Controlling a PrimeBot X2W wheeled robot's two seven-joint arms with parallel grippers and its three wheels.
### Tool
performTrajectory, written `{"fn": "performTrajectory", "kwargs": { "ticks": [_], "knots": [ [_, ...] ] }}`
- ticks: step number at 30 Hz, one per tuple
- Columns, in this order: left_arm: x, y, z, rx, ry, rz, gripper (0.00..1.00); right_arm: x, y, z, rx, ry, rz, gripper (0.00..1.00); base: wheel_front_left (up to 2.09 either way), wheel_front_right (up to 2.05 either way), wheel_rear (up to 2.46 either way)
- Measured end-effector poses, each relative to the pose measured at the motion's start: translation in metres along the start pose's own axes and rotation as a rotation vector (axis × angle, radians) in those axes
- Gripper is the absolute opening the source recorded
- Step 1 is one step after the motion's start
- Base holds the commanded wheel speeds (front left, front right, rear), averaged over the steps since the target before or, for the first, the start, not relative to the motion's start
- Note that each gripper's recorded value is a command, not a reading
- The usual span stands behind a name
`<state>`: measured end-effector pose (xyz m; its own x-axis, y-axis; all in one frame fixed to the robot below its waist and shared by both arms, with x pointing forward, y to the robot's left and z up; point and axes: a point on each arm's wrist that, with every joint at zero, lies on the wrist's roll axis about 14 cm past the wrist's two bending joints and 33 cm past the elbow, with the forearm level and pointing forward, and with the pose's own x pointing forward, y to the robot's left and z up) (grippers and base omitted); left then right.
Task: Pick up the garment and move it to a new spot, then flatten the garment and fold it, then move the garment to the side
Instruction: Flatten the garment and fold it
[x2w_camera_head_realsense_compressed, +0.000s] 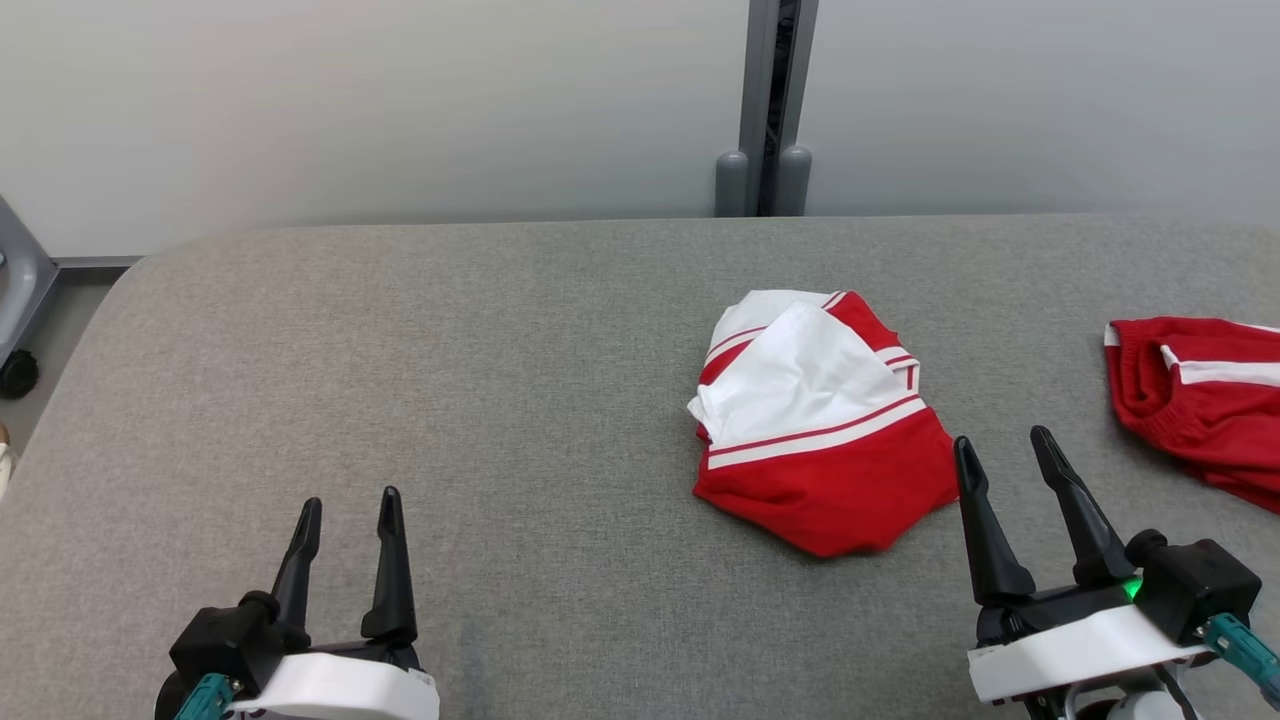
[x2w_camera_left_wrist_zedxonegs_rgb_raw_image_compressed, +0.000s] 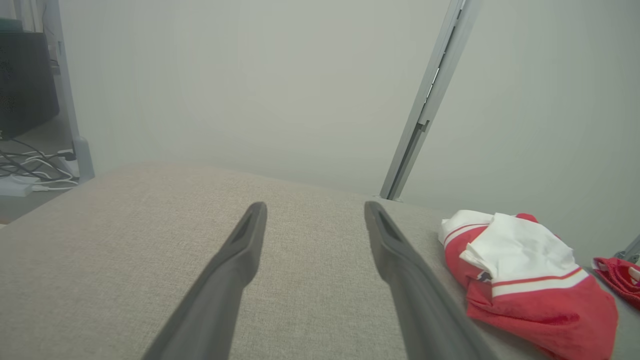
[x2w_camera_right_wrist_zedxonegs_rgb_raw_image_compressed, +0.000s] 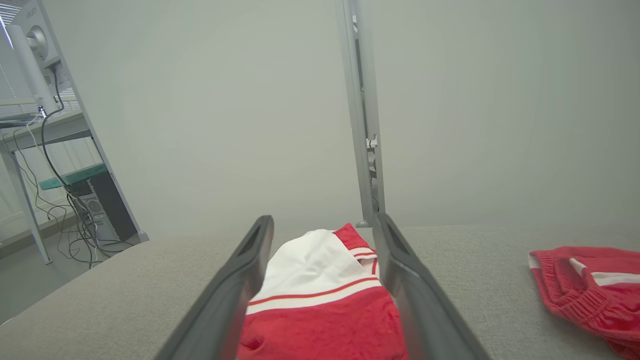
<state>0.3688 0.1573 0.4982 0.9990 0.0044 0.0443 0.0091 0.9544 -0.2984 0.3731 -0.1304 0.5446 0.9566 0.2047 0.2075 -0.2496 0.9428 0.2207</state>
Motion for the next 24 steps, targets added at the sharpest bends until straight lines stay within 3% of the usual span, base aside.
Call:
{"fn": "performTrajectory", "kwargs": {
  "ticks": [16,24],
  "knots": [
    [-0.003,0.002,-0.010,-0.025,0.031,0.007,1.00,0.009,0.006,-0.013,-0.007,0.039,0.039,1.00,0.00,0.00,0.00],
    [0.008,-0.001,-0.020,-0.023,0.060,-0.002,1.00,0.054,-0.014,-0.043,-0.096,0.160,0.103,1.00,0.00,0.00,0.00]
  ]
}}
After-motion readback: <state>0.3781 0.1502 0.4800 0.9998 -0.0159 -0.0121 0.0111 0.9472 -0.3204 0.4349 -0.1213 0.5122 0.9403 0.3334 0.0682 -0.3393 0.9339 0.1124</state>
